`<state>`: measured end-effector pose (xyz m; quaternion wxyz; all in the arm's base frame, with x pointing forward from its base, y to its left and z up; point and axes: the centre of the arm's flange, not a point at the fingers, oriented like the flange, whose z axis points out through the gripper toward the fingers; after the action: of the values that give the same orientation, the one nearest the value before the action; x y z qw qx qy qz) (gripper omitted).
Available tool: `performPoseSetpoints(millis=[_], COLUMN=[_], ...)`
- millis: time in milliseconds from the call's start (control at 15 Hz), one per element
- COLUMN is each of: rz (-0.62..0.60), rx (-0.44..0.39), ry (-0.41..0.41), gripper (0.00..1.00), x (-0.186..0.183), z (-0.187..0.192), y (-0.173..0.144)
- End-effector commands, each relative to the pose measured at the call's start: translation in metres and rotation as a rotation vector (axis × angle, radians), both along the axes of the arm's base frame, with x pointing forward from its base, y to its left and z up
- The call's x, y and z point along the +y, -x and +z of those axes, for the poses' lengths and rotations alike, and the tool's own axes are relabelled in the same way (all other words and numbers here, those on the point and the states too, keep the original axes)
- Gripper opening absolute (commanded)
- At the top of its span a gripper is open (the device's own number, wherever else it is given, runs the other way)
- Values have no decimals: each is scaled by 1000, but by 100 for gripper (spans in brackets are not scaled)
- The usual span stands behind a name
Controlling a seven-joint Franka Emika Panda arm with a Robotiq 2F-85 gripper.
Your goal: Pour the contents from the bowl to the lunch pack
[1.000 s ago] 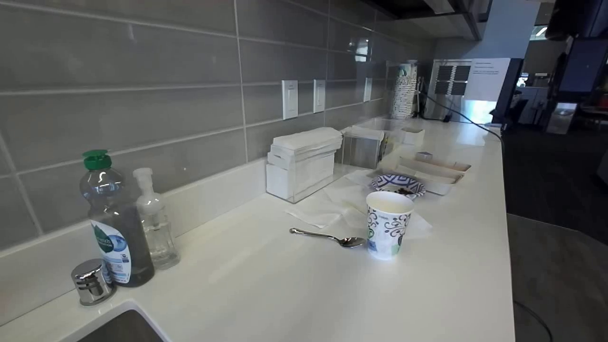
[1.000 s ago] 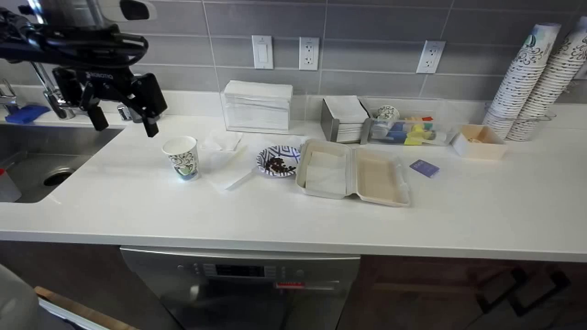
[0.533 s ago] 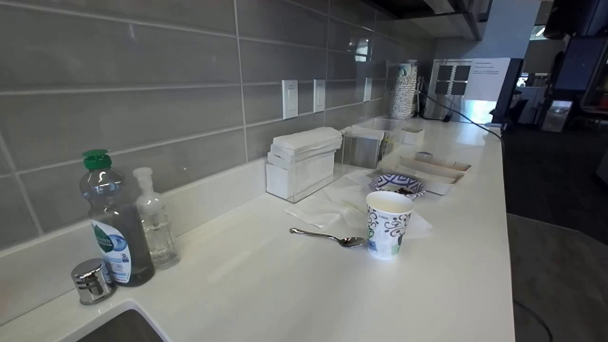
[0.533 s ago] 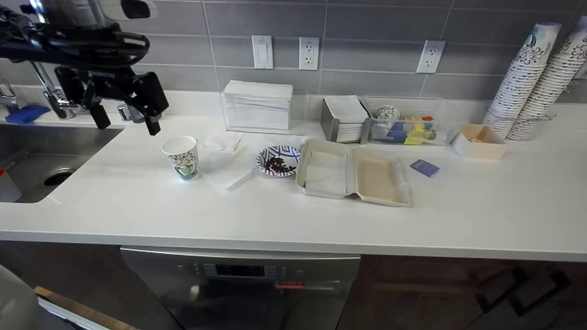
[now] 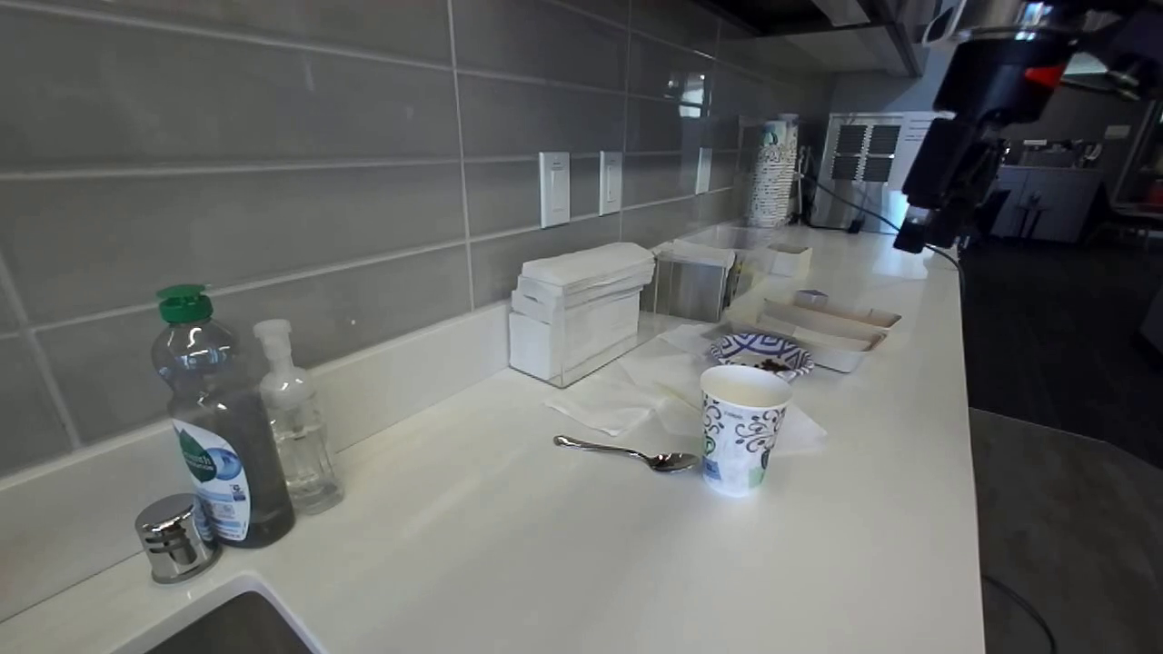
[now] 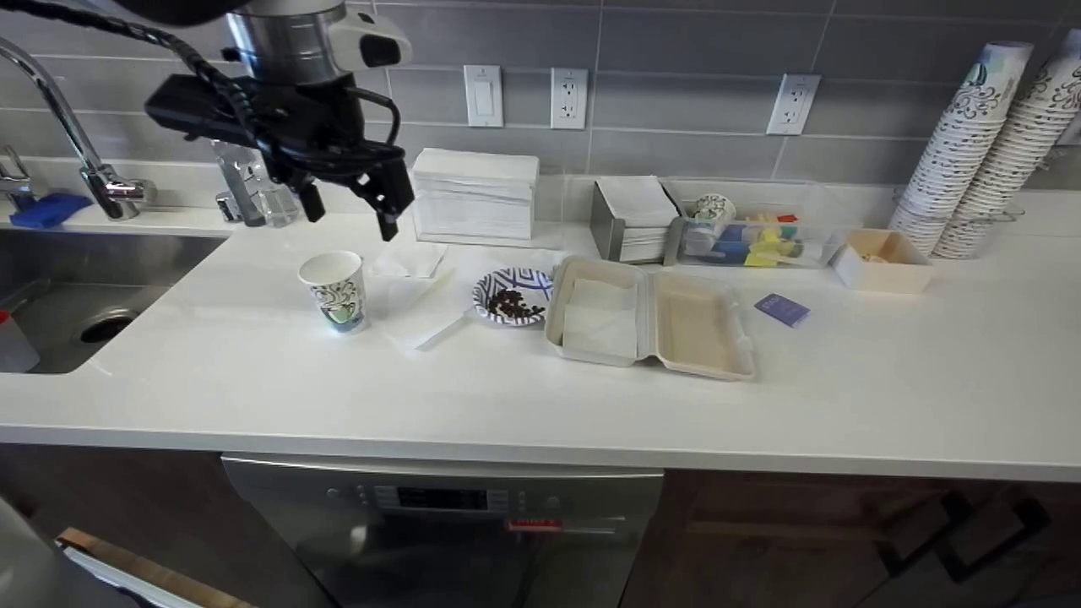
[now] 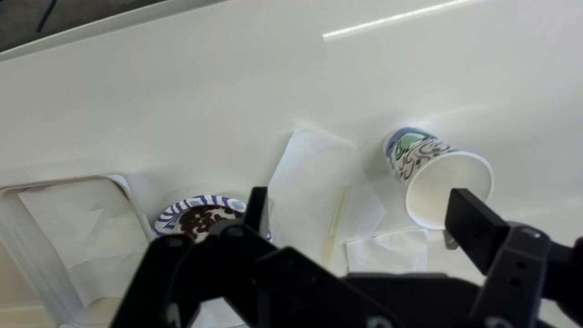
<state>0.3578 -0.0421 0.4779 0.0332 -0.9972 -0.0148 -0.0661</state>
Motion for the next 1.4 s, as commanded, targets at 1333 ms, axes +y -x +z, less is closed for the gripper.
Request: performPoseSetpoints(millis=[1333], rz=[-158], rx=[56], ry=[333], gripper=[100], x=[32], z=[-137], y=[-200])
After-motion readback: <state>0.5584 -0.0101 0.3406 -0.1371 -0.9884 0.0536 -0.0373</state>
